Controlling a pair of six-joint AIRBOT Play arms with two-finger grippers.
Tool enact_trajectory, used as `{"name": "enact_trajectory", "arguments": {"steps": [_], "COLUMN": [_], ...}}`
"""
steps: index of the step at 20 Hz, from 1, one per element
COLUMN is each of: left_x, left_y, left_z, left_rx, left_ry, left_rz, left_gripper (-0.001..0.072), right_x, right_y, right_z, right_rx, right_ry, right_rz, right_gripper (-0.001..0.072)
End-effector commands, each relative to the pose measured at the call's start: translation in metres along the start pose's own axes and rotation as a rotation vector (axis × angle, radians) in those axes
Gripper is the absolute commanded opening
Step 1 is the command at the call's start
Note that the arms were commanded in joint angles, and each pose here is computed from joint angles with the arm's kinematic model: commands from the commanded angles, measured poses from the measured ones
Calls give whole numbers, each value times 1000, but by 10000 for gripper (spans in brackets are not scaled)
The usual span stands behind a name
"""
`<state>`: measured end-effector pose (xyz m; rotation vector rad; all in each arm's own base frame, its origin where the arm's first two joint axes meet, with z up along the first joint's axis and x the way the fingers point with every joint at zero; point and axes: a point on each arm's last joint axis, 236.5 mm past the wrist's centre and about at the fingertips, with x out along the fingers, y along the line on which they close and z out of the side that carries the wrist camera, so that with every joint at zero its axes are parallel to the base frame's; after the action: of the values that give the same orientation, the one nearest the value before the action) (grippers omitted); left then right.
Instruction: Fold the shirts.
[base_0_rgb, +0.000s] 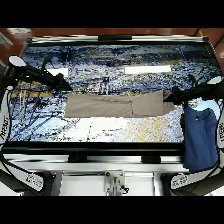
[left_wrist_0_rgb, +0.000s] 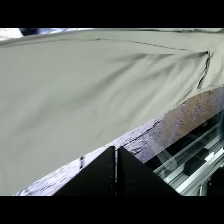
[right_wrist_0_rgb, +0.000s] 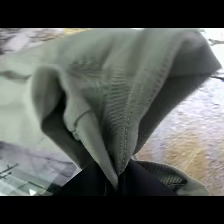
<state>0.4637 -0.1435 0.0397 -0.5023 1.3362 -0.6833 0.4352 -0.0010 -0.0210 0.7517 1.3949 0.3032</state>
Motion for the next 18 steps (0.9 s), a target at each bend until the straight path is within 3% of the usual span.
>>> {"name": "enact_trajectory", "arguments": {"steps": [1, 7, 11, 18], "left_x": [47, 157, 212, 279], "left_y": [-47, -127, -192, -210], "left_z": [6, -22, -45, -94], "left_rx": [100, 176, 209, 131], "left_ry": [-14, 31, 3, 97], "left_rz": [-9, -38, -131, -169], "left_gripper": [44, 43, 43, 42], "right_x": [-48, -100, -126, -159], "right_y": [38, 68, 90, 119], "right_z": [-15, -52, -75, -123], "right_rx": [-57, -112, -155, -209], "right_ry": [1, -16, -49, -62], "right_rz": [-6, -74, -83, -94], "right_gripper": [65, 65, 65, 65]}}
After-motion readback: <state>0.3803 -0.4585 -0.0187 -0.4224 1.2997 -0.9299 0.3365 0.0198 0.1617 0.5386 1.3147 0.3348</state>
